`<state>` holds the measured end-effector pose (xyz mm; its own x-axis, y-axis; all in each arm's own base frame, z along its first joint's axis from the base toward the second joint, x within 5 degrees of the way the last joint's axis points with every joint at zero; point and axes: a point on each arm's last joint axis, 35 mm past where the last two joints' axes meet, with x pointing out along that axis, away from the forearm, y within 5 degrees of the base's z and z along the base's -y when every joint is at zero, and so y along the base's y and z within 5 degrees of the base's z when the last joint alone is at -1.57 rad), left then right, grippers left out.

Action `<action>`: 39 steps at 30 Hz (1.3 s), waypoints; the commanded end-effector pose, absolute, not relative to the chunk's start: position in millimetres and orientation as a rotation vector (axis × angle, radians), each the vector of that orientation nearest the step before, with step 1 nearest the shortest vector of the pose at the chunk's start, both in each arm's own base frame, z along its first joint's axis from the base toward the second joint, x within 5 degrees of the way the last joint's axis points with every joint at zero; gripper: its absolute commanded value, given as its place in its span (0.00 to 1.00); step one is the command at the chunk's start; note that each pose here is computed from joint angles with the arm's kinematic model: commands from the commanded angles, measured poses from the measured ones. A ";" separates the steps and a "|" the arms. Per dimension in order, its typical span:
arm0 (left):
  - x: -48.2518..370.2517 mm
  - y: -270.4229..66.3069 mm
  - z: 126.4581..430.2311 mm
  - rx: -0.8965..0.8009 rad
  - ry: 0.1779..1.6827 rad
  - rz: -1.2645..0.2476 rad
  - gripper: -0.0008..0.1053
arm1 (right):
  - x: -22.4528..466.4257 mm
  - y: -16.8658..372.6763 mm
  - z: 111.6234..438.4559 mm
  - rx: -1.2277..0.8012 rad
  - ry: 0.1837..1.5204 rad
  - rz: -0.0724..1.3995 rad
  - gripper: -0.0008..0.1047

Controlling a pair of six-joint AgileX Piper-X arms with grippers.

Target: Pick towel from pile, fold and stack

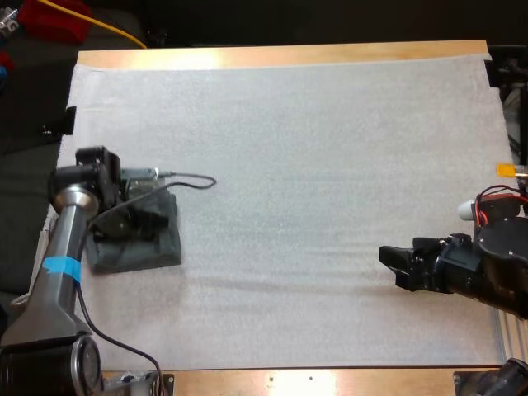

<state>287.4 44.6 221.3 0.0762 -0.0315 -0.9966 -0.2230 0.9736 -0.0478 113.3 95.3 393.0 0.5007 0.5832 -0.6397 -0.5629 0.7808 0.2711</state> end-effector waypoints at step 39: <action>340.4 50.7 291.1 -0.208 1.263 0.129 0.58 | 112.4 94.6 396.0 0.024 0.765 0.702 0.58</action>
